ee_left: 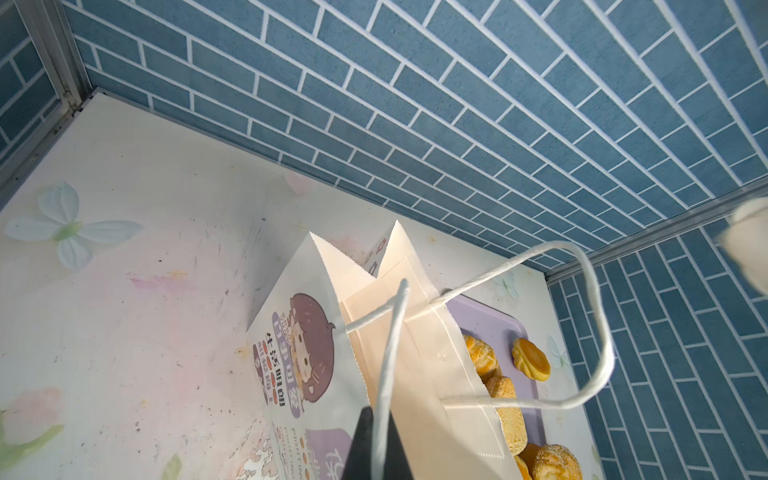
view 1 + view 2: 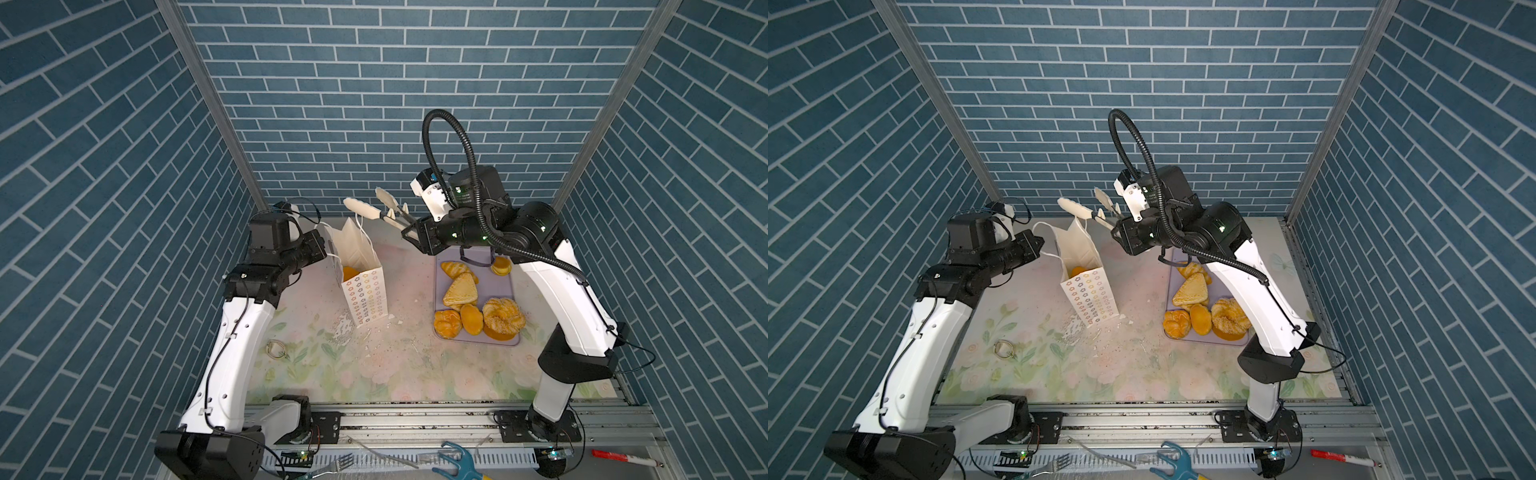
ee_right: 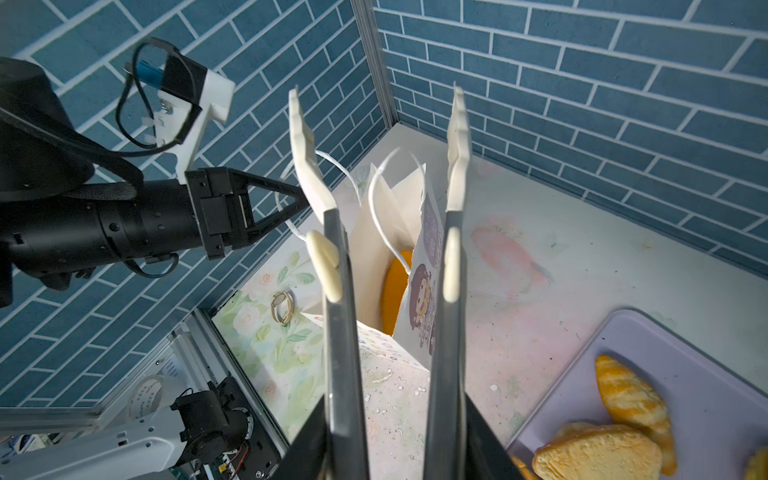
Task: Place the fake bread into the paper bag
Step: 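Open the tongs to drop the orange bread into the bag, right gripper, then swing the empty tongs back over the tray with the right gripper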
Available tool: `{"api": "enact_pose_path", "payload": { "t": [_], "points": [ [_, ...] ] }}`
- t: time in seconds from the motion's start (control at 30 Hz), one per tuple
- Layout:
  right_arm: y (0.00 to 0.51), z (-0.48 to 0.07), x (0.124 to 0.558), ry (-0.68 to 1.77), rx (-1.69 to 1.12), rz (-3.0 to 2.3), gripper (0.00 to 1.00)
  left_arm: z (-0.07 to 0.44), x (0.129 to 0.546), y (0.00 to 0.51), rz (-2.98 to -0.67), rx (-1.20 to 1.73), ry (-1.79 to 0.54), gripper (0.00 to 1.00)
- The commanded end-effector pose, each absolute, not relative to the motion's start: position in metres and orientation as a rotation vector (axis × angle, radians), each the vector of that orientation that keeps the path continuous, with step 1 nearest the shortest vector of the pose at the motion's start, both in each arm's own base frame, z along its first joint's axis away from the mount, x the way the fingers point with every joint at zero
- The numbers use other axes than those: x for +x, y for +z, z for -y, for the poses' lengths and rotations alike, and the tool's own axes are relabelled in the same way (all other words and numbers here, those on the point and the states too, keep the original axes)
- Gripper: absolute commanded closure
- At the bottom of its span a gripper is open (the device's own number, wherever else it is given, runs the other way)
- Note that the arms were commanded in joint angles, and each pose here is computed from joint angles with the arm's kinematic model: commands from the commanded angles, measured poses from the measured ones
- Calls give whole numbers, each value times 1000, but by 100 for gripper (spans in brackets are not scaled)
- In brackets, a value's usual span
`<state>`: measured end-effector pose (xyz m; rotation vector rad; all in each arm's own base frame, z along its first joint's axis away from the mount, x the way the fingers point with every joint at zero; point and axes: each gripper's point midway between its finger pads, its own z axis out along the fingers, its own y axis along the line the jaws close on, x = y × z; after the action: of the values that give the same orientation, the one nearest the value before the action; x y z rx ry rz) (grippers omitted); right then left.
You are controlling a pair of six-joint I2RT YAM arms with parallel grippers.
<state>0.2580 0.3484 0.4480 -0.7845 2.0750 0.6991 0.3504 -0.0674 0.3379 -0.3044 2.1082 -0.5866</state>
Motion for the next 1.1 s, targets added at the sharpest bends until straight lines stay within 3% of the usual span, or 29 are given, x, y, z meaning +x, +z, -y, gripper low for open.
{"api": "enact_pose_path", "payload": {
  "t": [0.0, 0.47, 1.07],
  "points": [
    [454, -336, 269, 641, -782, -2046, 57, 70, 358, 335, -2091, -327, -632, 100],
    [468, -261, 303, 528, -555, -2072, 57, 68, 350, 332, -2118, -314, -605, 100],
    [383, -144, 326, 290, -157, -2324, 57, 70, 349, 337, -2146, -263, -579, 100]
  ]
}}
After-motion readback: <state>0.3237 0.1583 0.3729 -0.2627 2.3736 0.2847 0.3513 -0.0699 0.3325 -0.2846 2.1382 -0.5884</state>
